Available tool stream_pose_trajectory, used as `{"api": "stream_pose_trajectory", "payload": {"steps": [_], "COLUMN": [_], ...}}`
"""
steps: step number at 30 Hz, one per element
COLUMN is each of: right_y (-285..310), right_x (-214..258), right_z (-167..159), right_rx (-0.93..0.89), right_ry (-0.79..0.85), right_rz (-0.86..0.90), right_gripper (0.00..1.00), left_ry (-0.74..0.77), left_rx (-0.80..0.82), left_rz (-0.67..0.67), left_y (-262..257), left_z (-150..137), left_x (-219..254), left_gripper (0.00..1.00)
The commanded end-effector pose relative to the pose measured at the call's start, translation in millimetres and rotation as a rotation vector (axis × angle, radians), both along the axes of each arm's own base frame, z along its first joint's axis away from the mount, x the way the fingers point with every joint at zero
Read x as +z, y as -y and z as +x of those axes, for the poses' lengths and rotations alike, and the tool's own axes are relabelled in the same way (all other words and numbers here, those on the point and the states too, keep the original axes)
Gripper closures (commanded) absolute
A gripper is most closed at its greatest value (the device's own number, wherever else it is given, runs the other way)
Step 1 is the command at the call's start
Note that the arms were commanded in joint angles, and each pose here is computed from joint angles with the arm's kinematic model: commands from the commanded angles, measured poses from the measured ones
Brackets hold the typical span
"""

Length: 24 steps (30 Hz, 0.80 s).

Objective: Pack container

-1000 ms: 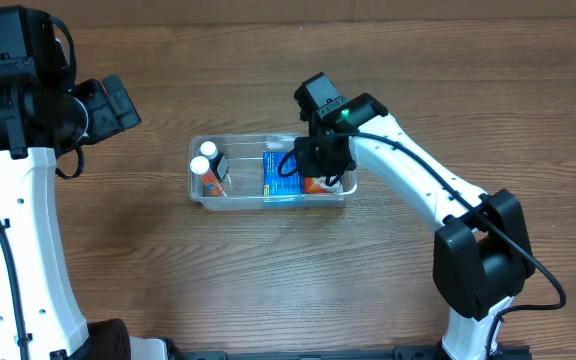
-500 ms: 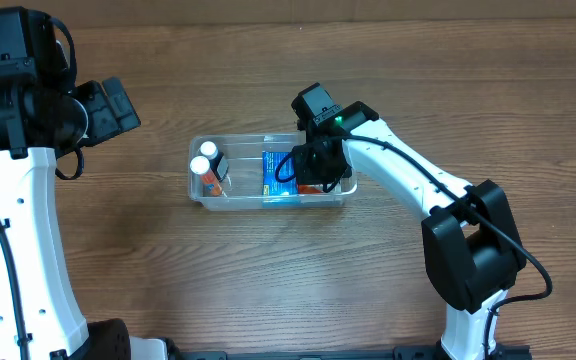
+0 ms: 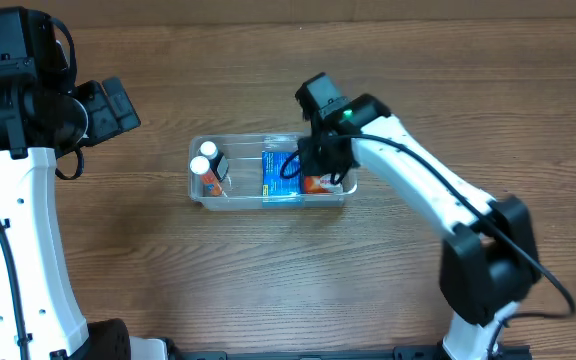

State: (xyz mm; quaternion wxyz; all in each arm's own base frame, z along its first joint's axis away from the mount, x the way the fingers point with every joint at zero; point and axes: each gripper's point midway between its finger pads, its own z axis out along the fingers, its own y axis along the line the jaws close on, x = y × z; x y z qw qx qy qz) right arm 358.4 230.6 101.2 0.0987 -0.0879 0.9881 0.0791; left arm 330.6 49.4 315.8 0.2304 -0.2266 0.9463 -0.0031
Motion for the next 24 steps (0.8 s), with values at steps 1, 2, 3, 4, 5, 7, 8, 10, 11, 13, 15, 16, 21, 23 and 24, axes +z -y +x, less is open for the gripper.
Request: {"api": "stream_pose_trajectory", "payload": {"steps": [1,2,3,4,5,7,8,10,11,13,15,16,21,23,24], "right_y": [21.3,26.2,31.2,36.4,39.5,46.3,50.5,60.5,66.5,81.3,97.8,105.1,135.5,141.0,143.1], "right_x": [119.0,129.6,138.3,147.5,153.4,161.4,163.5,165.5,167.2,170.9,173.5,173.1,158.9,155.1,154.0], "right_z": [36.4,39.8,43.4,47.8,51.7,59.5,62.8,69.5,73.7,83.2,91.5,93.4,85.0,79.6,76.0], "right_rx": [-0.083,-0.099,-0.116,-0.135,-0.147,-0.171,-0.184,-0.207,-0.223,-0.262,-0.299,-0.312,-0.36,-0.367,-0.37], "right_ry": [0.362,0.399,0.429,0.462,0.483,0.515,0.524,0.537,0.546,0.566,0.577,0.571,0.485,0.459,0.446], "right_rz": [0.026,0.029,0.033,0.041,0.052,0.066,0.068,0.067,0.067,0.069,0.077,0.084,0.059,0.046,0.04], "right_gripper": [0.49,0.39,0.27,0.09,0.0,0.0,0.0,0.0,0.0,0.0,0.0,0.0,0.0,0.0,0.0], "left_ry": [0.002,0.002,0.002,0.002,0.002,0.0,0.0,0.003,0.015,0.065,0.112,0.123,0.093,0.099,0.103], "left_rx": [-0.009,-0.009,-0.008,-0.008,-0.007,-0.003,0.0,0.002,-0.009,-0.138,-0.284,-0.315,-0.389,-0.443,-0.449], "left_rz": [0.026,0.027,0.028,0.03,0.031,0.038,0.043,0.031,0.018,0.008,-0.003,-0.019,-0.025,-0.045,-0.053], "left_y": [-4.3,-4.4,-4.7,-5.0,-5.1,-6.6,-7.5,-5.9,-3.1,8.5,22.5,27.2,32.6,40.1,41.8], "left_z": [-0.6,-0.5,-0.5,-0.5,-0.6,-0.9,-1.1,-0.6,2.2,14.5,27.2,31.1,34.1,33.3,33.4], "left_x": [1.8,1.8,1.9,1.9,1.9,1.9,2.0,2.0,3.0,8.6,12.3,12.1,2.0,2.2,2.7], "left_gripper": [0.0,0.0,0.0,0.0,0.0,0.0,0.0,0.0,0.0,0.0,0.0,0.0,0.0,0.0,0.0]}}
